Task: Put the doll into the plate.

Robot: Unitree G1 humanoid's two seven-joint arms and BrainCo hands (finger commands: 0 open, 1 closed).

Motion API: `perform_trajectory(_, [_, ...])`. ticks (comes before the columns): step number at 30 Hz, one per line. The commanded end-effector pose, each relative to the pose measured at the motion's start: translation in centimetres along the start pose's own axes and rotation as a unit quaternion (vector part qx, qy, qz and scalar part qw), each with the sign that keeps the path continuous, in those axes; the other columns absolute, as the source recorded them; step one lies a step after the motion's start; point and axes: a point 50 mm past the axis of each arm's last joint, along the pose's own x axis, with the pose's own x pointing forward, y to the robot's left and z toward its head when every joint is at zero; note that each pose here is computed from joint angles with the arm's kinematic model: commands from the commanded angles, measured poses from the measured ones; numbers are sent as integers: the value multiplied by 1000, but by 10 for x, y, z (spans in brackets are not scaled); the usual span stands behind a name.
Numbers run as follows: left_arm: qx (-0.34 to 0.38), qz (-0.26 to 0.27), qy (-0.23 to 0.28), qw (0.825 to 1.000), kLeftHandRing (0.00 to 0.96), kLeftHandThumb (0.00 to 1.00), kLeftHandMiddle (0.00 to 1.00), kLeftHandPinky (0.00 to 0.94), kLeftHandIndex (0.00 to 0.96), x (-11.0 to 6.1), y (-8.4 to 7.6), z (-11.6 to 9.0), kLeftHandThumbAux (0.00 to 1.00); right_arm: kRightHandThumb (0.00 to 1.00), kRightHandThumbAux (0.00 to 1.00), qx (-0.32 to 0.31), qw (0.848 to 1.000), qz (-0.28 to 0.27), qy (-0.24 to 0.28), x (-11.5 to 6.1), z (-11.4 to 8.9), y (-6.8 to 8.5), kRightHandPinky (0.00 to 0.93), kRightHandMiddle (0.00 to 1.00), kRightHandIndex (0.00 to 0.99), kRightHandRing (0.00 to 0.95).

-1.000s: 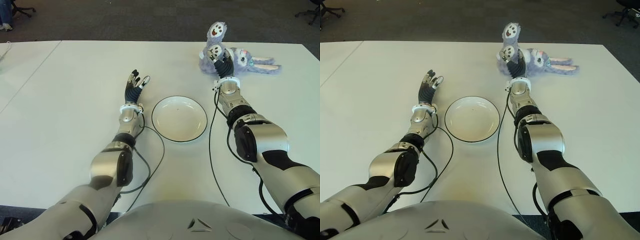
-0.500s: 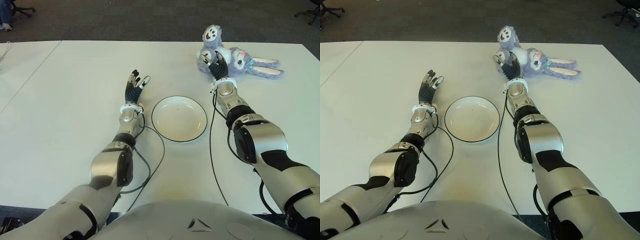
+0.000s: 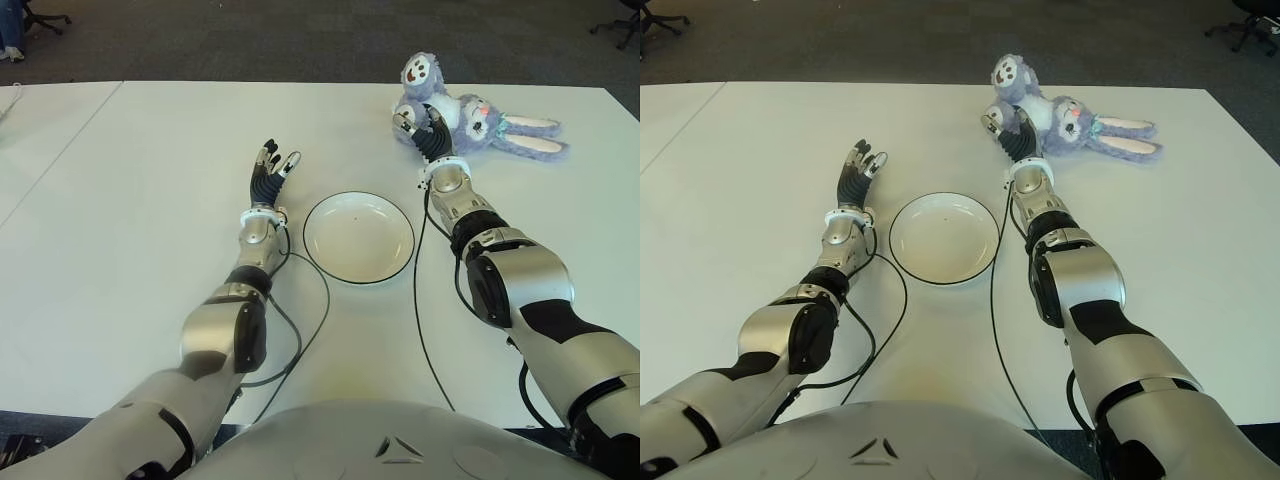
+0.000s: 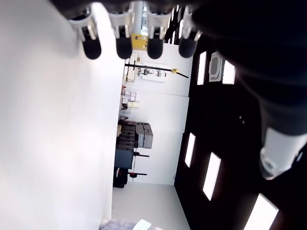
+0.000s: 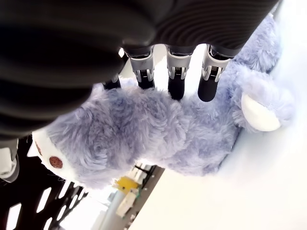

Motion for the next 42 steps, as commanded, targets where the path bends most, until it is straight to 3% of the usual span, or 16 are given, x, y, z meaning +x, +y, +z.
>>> perform_trajectory(1, [-26,37,246,968,0,0,0,0,0,-71,8,-102,609,200,405,-20,999,16,27,-5,-12,10,0,0,0,0])
perform_trajectory(9, [-27,36,247,968,0,0,4,0,0,-71,7,-102,603,235,476,-47,999,-13,11,-1,-7,-1,16,0,17,0])
perform_trajectory(10, [-27,36,247,968,0,0,4,0,0,-71,7,-102,592,291,497,-53,998,-18,8,-1,-6,-3,93,72,123,66])
perform_trajectory(12, [-27,36,248,968,0,0,4,0,0,-71,7,-102,589,310,502,-71,997,-28,-1,-1,-4,-3,117,93,154,86])
perform_trajectory(15, [-30,37,249,967,0,0,5,0,0,-71,7,-103,577,424,518,-120,992,-47,-18,0,0,-4,158,207,282,178])
perform_trajectory(16, [-31,38,249,967,0,0,7,0,0,-72,6,-103,568,619,662,-133,990,-51,-21,0,1,-4,149,243,381,196])
perform_trajectory(18, [-32,39,249,967,0,0,10,0,0,-72,7,-103,564,679,702,-159,985,-55,-24,1,3,-7,168,287,414,221])
perform_trajectory(19, [-30,39,249,967,0,0,10,0,0,-71,7,-103,563,686,706,-173,983,-57,-25,2,3,-9,174,297,418,226])
perform_trajectory(21, [-28,38,249,967,0,0,11,0,0,-72,7,-103,562,690,705,-191,979,-61,-28,2,3,-11,279,333,422,293])
perform_trajectory(22, [-27,37,248,968,0,0,9,0,0,-72,7,-103,556,693,704,-197,978,-63,-30,2,3,-12,394,392,424,384])
perform_trajectory(23, [-26,36,246,968,0,0,9,0,0,-72,7,-102,555,694,704,-199,977,-67,-33,2,3,-12,414,402,425,399])
perform_trajectory(24, [-25,35,245,969,0,0,6,0,0,-72,6,-102,545,698,703,-200,977,-70,-36,2,3,-13,526,488,427,489])
perform_trajectory(25, [-24,35,244,969,0,0,6,0,0,-72,6,-102,543,699,703,-201,976,-72,-37,2,3,-13,556,510,427,512])
perform_trajectory(32, [-18,32,242,970,0,0,8,0,0,-72,6,-102,535,707,706,-151,986,-74,-16,5,4,-22,643,628,431,621])
perform_trajectory(42, [-34,35,244,969,0,0,4,0,0,-71,5,-102,531,707,712,-60,995,-73,17,7,2,-29,667,651,430,657])
